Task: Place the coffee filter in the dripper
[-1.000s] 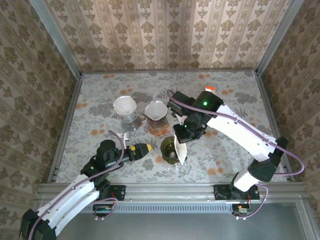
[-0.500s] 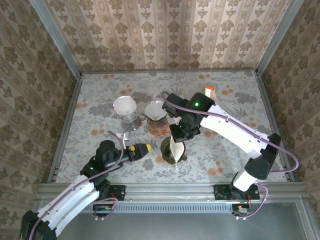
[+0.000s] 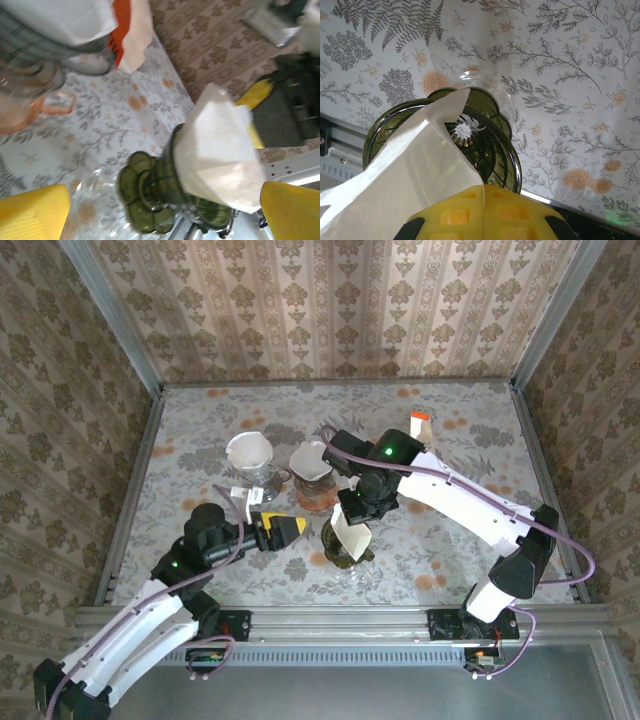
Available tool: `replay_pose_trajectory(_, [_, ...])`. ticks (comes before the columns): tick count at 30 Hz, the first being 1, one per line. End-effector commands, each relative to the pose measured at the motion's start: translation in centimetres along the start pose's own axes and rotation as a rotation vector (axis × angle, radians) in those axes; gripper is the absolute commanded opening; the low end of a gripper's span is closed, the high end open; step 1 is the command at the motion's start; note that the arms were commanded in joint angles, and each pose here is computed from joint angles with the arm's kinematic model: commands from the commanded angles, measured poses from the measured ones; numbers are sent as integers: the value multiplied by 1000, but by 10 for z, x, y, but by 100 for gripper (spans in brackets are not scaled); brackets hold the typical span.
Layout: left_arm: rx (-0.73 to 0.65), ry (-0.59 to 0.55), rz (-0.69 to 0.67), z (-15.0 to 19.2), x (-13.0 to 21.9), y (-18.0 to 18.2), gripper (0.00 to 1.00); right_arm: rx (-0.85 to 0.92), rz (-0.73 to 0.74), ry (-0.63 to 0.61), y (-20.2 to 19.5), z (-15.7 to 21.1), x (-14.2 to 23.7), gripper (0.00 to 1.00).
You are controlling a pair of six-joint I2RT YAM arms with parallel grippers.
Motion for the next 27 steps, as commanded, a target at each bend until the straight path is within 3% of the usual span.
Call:
replay_pose_trajectory(1, [-108,27,10,-5,-4,-14,98,-20,30,-22,-5,-2,-1,0])
replay_pose_trajectory(4, [-170,60,3,-7,-11,-25,92,-18,32,-25,-6,-1,-2,0])
replay_pose_trajectory(10, [-270,143,-37,3,-27,-37,91,-18,30,-39,-6,-2,-1,0])
replay_pose_trajectory(15, [-290,168,-55,6,-35,-38,91,-16,27,-46,-7,-3,-1,0])
replay_pose_trajectory(20, [-270,190,-86,10,-39,-30,83,-14,14,-51,-5,-3,-1,0])
replay_pose_trajectory(27, [-273,118,-32,-4,-38,-45,91,-8,11,-60,-5,-3,-2,0])
Point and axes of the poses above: each hand's point on the last joint's axis, 136 mm out from that joint toward the fingers, its own x axis back along the fingers, its own y axis along the line the jaws close on, z = x × y, the point moved 1 cm from there along x, back along the fingers, and after that the axes turned 3 degrees about -x, right-handed, at the moved point
